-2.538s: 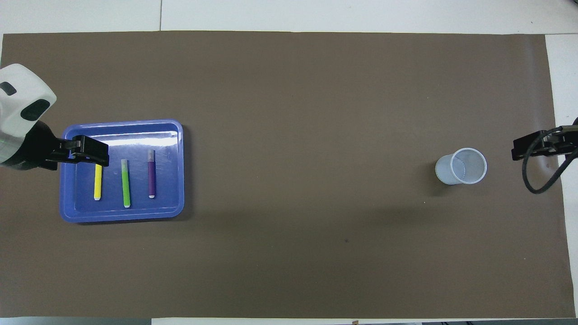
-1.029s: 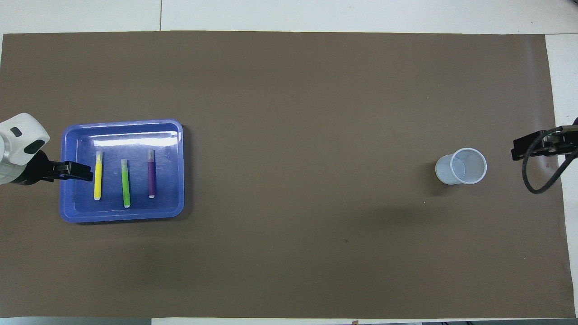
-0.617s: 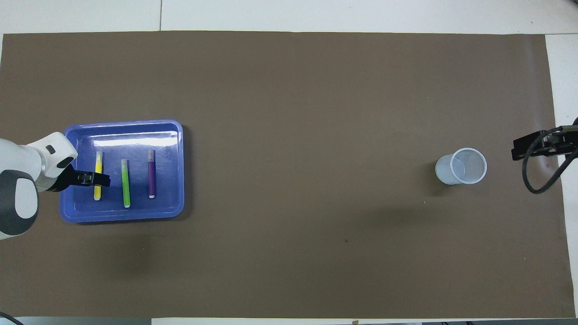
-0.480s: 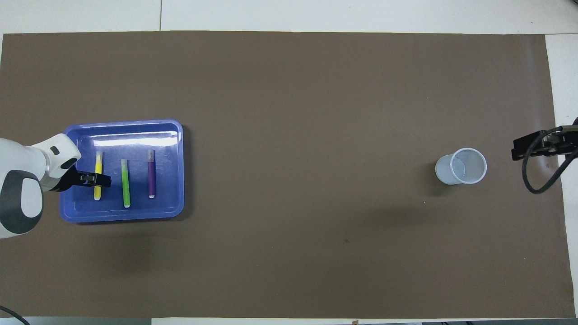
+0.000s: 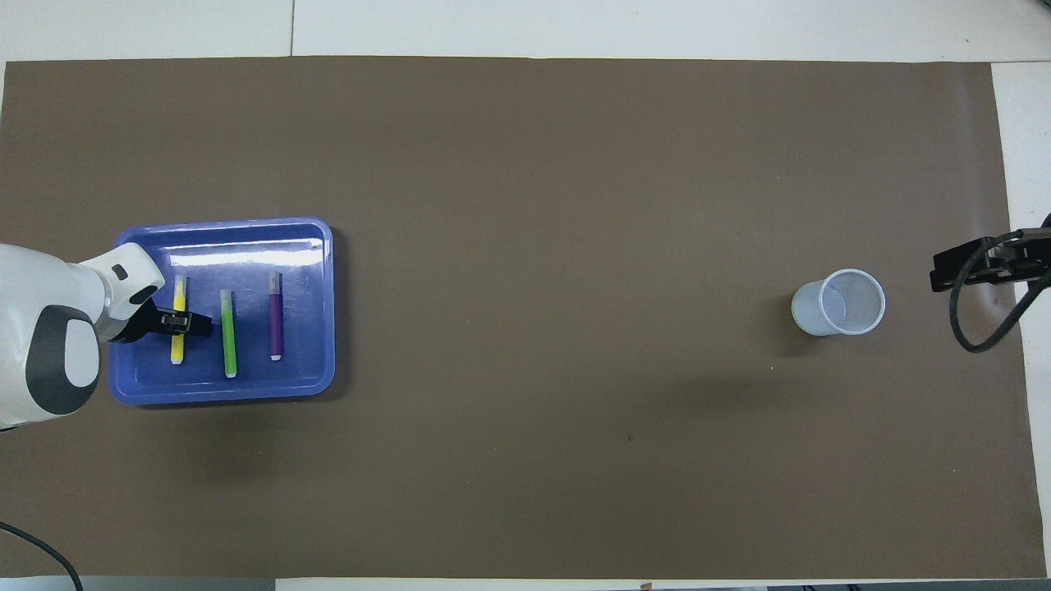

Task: Transfer and insert pens with both arms
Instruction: 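Lower the left gripper onto the yellow pen in the tray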

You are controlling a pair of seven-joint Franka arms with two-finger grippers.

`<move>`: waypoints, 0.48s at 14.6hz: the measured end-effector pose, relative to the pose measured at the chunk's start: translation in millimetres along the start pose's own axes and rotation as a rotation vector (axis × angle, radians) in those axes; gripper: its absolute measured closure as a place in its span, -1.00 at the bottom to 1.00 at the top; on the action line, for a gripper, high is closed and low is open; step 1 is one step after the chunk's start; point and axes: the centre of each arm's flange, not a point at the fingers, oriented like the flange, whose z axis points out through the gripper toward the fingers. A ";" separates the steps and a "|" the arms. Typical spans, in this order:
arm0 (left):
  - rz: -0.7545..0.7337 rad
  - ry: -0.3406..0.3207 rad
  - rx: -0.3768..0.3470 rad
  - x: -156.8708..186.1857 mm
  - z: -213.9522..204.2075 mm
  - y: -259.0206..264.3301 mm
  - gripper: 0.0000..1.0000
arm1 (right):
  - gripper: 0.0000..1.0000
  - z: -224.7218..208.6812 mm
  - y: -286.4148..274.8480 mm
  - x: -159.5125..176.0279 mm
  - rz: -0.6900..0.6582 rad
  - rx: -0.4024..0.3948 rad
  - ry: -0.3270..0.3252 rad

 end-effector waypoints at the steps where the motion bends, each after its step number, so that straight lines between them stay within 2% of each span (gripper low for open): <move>1: 0.001 0.002 0.001 0.7 -0.3 0.1 -0.58 | -1.00 0.0 0.0 0.0 0.000 0.000 0.000; 3: 0.003 0.005 0.002 1.3 -0.5 0.2 -0.53 | -1.00 0.0 0.0 0.0 0.000 0.000 0.000; 5: 0.008 0.012 0.010 3.1 -2.7 -0.4 -0.29 | -1.00 0.0 0.0 0.0 0.000 0.000 0.000; 6: 0.010 0.014 0.012 4.0 -3.5 -0.7 -0.28 | -1.00 0.0 0.0 0.0 0.000 0.000 0.000; 7: 0.011 0.015 0.012 4.8 -4.0 -0.8 -0.18 | -1.00 0.0 0.0 0.0 0.000 0.000 0.000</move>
